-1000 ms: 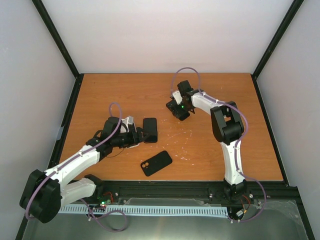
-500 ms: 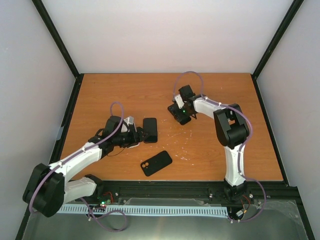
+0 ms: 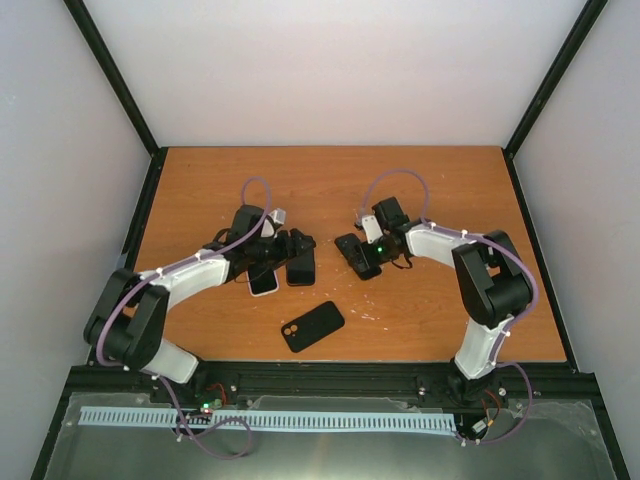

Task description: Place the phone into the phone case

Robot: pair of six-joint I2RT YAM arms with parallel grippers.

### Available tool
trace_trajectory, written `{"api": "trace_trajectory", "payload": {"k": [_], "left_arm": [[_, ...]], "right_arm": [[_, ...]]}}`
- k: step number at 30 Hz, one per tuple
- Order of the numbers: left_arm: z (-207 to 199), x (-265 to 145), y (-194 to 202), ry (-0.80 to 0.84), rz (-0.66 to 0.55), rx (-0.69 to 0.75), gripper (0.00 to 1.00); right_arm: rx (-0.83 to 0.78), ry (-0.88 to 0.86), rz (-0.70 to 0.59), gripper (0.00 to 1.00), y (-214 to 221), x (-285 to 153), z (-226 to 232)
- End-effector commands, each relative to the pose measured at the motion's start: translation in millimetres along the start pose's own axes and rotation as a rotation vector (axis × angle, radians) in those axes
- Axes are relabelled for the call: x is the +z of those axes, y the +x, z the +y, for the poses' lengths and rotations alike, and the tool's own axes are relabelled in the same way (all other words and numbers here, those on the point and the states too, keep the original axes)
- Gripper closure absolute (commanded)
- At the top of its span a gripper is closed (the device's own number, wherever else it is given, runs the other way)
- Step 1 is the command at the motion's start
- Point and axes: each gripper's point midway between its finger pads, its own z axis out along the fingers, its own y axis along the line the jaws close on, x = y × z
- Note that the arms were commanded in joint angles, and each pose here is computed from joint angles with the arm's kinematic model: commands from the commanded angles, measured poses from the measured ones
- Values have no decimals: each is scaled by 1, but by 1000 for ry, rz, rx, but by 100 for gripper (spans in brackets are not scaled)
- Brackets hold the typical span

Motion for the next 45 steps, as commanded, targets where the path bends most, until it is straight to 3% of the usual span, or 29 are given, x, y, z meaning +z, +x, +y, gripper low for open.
{"api": "trace_trajectory", "payload": {"k": [1, 10, 14, 25, 31, 40, 45], "left_arm": [[-20, 17, -21, 85, -10, 11, 26], [-8, 55, -13, 151, 87, -15, 32], [-7, 58, -9, 183, 94, -7, 40], [0, 67, 15, 207, 171, -53, 48], [7, 74, 29, 182, 213, -100, 49], [9, 76, 30, 161, 217, -102, 41], [7, 81, 34, 179, 231, -126, 53]], "right_arm": [[72, -156, 7, 32, 22, -2, 32], [71, -268, -69, 32, 19, -8, 59], [68, -309, -81, 32, 15, -9, 69], [76, -334, -119, 32, -1, -8, 85], [82, -324, -148, 32, -10, -13, 86], [87, -308, -132, 32, -1, -6, 82], [80, -319, -147, 32, -8, -9, 89]]}}
